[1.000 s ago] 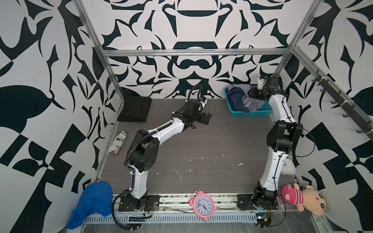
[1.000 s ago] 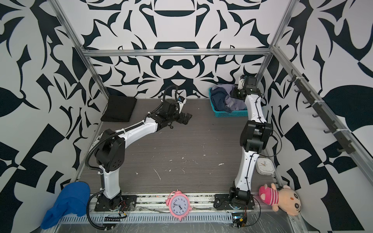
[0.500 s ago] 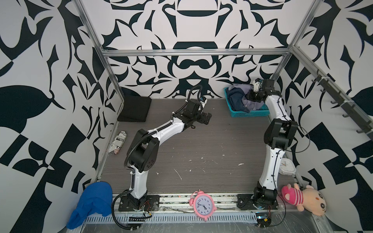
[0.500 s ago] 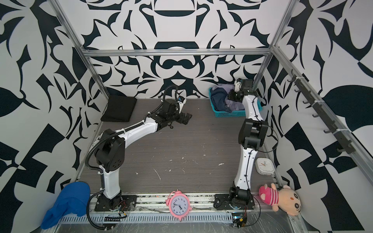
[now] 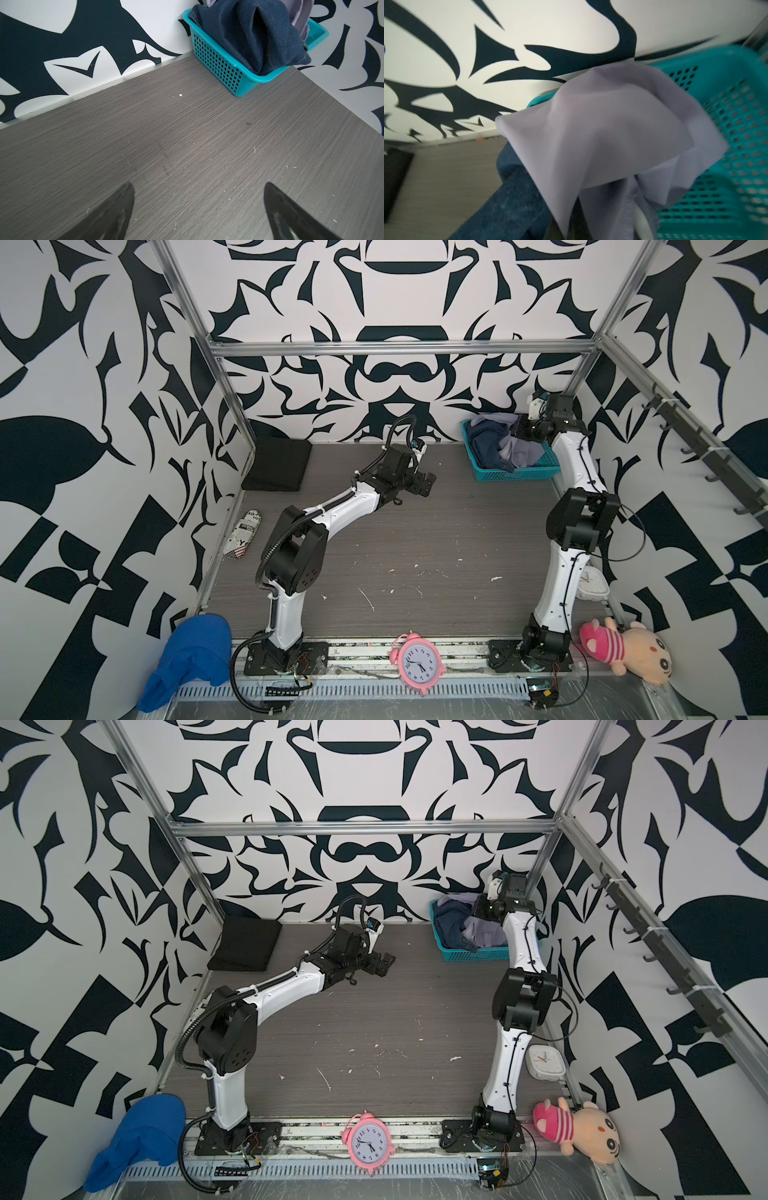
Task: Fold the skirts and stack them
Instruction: 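Lift the lavender skirt out of the basket with the right gripper toward the table center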
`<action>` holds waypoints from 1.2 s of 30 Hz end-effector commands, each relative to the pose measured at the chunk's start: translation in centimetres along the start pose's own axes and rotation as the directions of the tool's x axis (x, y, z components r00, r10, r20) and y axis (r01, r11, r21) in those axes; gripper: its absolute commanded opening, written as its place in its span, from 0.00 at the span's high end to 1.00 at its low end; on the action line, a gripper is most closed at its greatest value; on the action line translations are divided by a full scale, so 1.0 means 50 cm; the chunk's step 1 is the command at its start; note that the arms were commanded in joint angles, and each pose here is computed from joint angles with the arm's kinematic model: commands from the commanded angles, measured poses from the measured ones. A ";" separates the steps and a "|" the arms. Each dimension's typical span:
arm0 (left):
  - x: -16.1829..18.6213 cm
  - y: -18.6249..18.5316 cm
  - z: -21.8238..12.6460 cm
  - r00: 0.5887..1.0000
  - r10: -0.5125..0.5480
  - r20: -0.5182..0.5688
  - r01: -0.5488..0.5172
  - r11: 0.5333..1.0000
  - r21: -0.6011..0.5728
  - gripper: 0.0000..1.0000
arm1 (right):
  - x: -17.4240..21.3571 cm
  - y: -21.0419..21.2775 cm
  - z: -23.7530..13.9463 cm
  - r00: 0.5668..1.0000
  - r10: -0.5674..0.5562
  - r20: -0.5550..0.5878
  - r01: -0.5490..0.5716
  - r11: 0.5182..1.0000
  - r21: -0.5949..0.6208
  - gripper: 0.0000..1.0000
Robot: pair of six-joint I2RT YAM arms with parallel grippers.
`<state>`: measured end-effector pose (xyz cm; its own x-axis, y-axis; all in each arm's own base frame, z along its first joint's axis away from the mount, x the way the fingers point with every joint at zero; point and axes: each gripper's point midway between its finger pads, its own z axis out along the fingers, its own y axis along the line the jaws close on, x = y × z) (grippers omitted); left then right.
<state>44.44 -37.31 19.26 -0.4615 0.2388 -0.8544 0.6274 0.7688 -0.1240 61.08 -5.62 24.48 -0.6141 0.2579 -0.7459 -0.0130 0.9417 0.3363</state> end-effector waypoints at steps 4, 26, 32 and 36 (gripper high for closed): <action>-0.025 0.008 -0.023 0.999 0.015 0.028 -0.014 1.000 -0.023 0.01 | -0.076 0.041 -0.071 0.994 -0.038 0.100 0.039 0.999 -0.016 1.00; -0.150 0.007 -0.259 0.934 0.088 0.346 -0.058 0.994 -0.095 0.01 | -0.232 0.247 -0.459 0.910 -0.180 0.374 0.227 0.970 -0.087 1.00; -0.148 -0.003 -0.317 0.898 0.162 0.408 -0.133 0.986 -0.098 0.01 | -0.212 0.342 -0.583 0.874 -0.229 0.429 0.327 0.930 -0.170 1.00; -0.139 -0.005 -0.358 0.872 0.206 0.444 -0.176 0.979 -0.107 0.01 | -0.163 0.421 -0.631 0.863 -0.269 0.427 0.409 0.869 -0.279 1.00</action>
<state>37.37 -29.54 31.26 -0.1136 0.1313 -0.9848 0.6217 0.7826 0.0326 44.20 1.87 53.43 -0.2538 0.1175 -0.9601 -0.3366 0.9198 0.2016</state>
